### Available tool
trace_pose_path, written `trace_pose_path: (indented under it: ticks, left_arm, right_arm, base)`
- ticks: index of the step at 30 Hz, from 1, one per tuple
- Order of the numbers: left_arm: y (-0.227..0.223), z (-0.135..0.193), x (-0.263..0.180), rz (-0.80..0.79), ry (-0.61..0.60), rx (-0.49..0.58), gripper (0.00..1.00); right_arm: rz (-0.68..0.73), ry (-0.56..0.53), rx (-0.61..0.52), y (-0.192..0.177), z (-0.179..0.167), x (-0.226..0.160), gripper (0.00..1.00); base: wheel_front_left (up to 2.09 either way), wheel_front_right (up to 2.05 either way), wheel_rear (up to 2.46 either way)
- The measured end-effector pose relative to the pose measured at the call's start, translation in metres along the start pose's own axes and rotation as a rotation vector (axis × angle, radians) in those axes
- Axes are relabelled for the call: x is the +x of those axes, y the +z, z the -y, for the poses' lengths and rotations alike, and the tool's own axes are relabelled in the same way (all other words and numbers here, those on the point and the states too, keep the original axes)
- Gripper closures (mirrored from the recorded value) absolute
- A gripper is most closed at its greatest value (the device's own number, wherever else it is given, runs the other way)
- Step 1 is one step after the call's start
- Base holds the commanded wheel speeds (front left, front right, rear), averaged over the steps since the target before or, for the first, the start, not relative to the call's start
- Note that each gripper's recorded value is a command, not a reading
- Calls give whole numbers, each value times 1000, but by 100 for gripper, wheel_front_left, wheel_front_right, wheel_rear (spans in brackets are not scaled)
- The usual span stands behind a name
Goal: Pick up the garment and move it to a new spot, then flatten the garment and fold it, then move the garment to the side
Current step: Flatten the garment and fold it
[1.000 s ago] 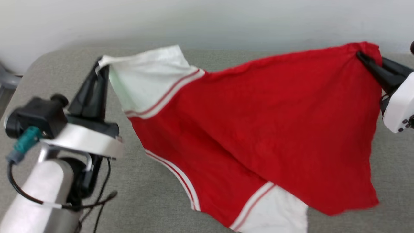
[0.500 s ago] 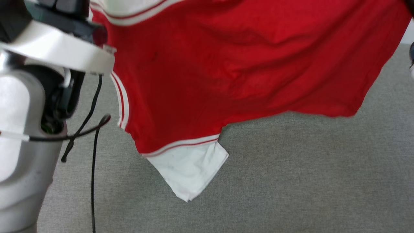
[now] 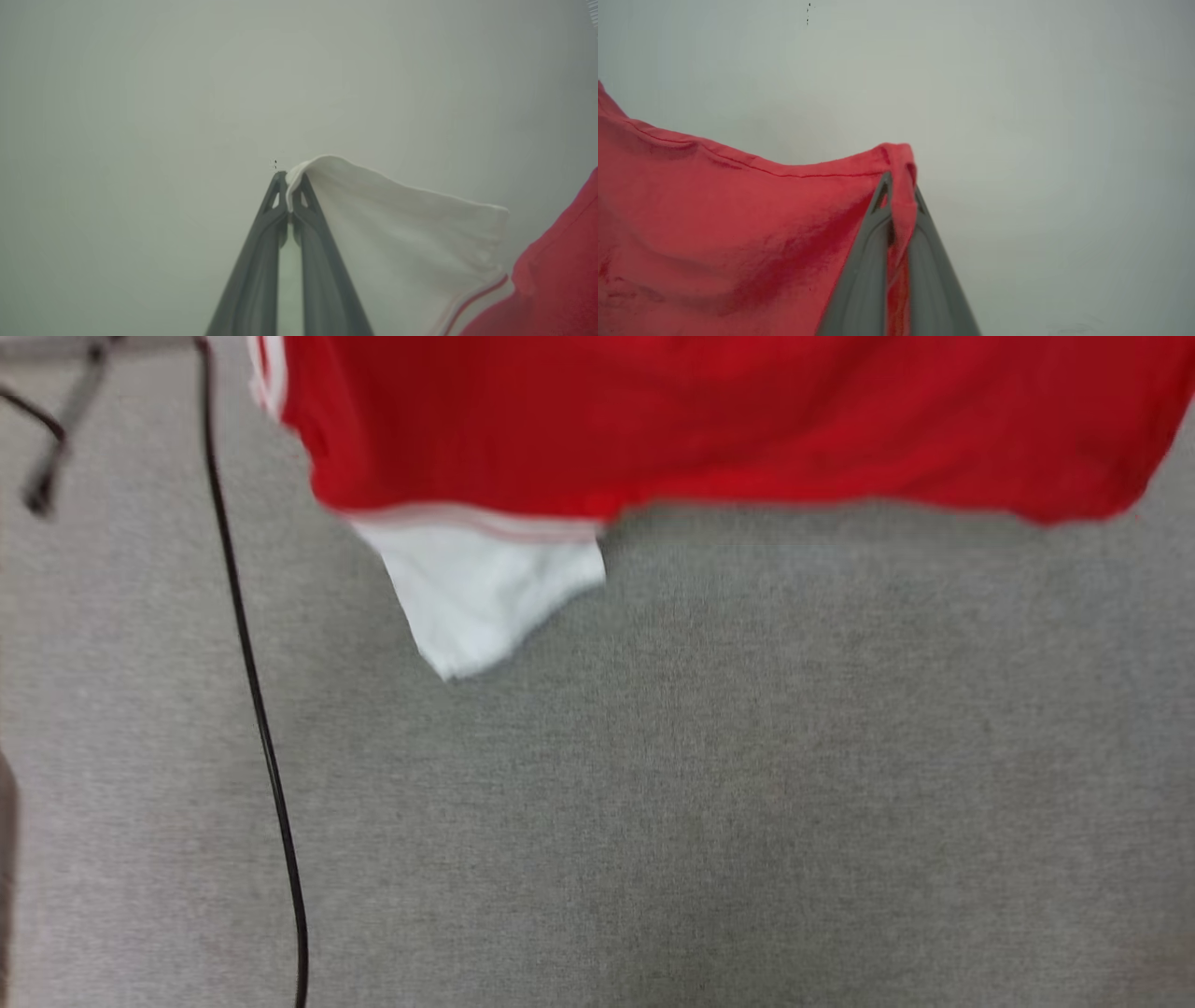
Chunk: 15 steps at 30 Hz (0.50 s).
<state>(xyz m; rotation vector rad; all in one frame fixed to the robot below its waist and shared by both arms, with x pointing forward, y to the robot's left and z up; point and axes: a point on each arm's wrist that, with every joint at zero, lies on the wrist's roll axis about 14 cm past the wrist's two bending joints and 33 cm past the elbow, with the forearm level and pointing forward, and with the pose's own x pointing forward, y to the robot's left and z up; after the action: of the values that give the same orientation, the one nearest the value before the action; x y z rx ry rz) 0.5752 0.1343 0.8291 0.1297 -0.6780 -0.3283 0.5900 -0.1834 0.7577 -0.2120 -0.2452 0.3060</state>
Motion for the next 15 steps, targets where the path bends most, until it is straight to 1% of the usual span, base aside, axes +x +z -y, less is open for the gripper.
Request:
trace_pose_path:
  ticks: [8, 10, 15]
  left_arm:
    - [-20, -23, 52, 33, 17, 54, 100]
    - [-21, -25, 62, 42, 16, 70, 100]
    - [-29, -30, 78, 54, 26, 71, 100]
  right_arm:
    - [23, -51, -31, -9, 20, 55, 100]
    - [41, -67, -46, -4, 25, 65, 100]
    - [62, -101, -78, 0, 38, 83, 100]
  base:
    - [0, 0, 0]
    - [0, 0, 0]
    - [0, 0, 0]
